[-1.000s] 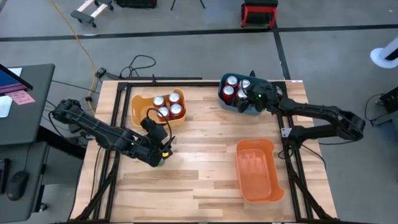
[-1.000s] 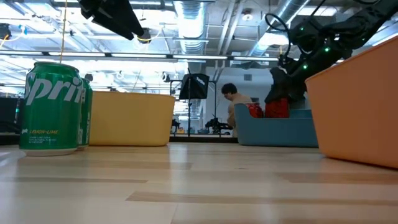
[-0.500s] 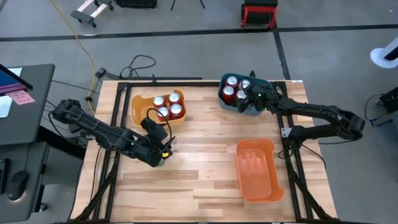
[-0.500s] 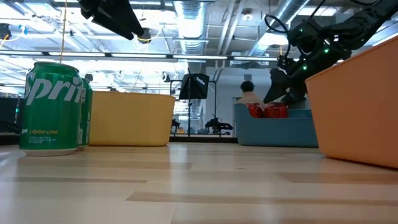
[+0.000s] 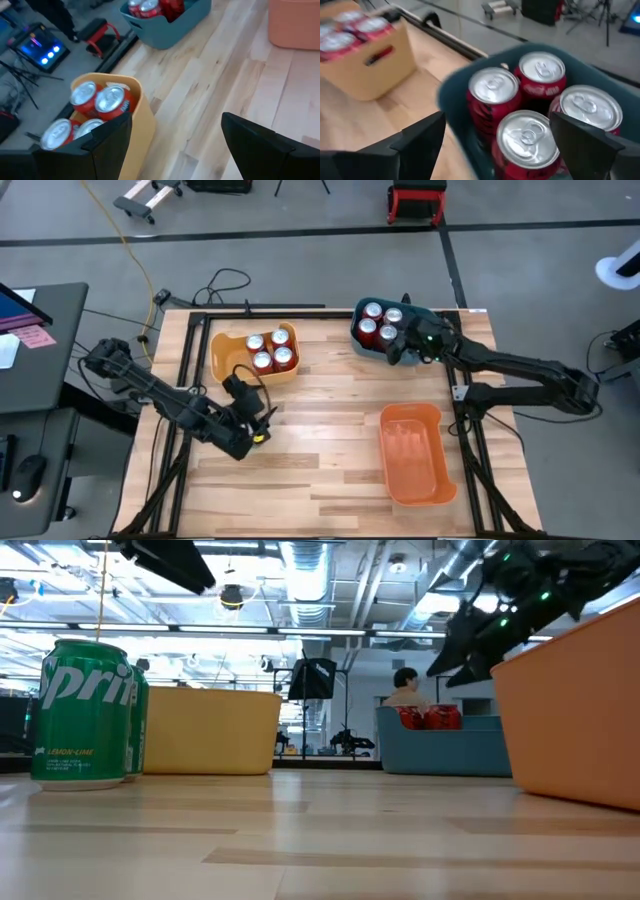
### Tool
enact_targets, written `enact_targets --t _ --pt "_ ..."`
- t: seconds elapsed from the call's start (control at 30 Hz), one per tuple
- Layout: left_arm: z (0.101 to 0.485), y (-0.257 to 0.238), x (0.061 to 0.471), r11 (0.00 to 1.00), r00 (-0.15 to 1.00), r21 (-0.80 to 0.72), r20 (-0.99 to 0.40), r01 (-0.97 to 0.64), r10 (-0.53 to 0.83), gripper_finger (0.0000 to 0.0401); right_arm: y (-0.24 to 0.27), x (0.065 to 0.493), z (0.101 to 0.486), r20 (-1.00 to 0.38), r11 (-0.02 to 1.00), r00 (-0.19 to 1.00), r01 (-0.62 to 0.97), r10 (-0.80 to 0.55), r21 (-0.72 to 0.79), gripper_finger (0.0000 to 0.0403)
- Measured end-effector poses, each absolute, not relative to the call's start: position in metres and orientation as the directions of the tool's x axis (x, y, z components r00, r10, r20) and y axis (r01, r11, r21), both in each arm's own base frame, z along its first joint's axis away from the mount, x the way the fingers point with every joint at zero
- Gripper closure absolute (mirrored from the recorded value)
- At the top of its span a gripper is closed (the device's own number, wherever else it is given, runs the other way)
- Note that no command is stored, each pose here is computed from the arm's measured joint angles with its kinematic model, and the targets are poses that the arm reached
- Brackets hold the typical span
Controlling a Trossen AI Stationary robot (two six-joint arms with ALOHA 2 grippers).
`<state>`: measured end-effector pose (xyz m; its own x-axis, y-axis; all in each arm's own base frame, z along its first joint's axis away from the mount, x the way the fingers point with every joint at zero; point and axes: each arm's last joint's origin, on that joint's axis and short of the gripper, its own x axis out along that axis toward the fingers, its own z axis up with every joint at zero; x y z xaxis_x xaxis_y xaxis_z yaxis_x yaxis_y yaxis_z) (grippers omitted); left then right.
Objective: Sort soda cans
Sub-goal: Put the top green soda can into the orange bin
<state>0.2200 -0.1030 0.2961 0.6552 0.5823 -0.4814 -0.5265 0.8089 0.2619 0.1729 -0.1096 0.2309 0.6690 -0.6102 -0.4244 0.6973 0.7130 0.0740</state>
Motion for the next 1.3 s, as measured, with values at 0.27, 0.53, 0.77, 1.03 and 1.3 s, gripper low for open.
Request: enact_targets --t 0.27,0.53,0.77,1.03,1.3 --pt "0.299 -0.101 0.195 0.785 0.620 0.254 -0.496 -0.565 0.607 0.0105 -0.073 0.154 0.265 -0.257 0.804 0.798 0.584 -0.545 0.107 0.0033" --pt "0.297 -0.100 0.186 0.758 0.597 0.275 -0.483 -0.591 0.641 0.0180 -0.036 0.146 0.278 -0.181 0.903 0.908 0.404 -0.377 0.147 0.0116" --pt "0.310 -0.089 0.170 0.774 0.606 0.239 -0.506 -0.586 0.614 0.0292 -0.018 0.152 0.277 -0.180 0.944 0.948 0.290 -0.262 0.157 0.0265" --pt "0.319 -0.064 0.146 0.779 0.625 0.153 -0.512 -0.609 0.589 0.0395 -0.010 0.158 0.275 -0.191 0.966 0.959 0.233 -0.210 0.111 0.0391" --pt "0.262 -0.043 0.107 0.737 0.588 0.015 -0.592 -0.675 0.551 0.0400 0.000 0.168 0.269 -0.223 0.978 0.963 0.179 -0.152 0.104 0.0399"
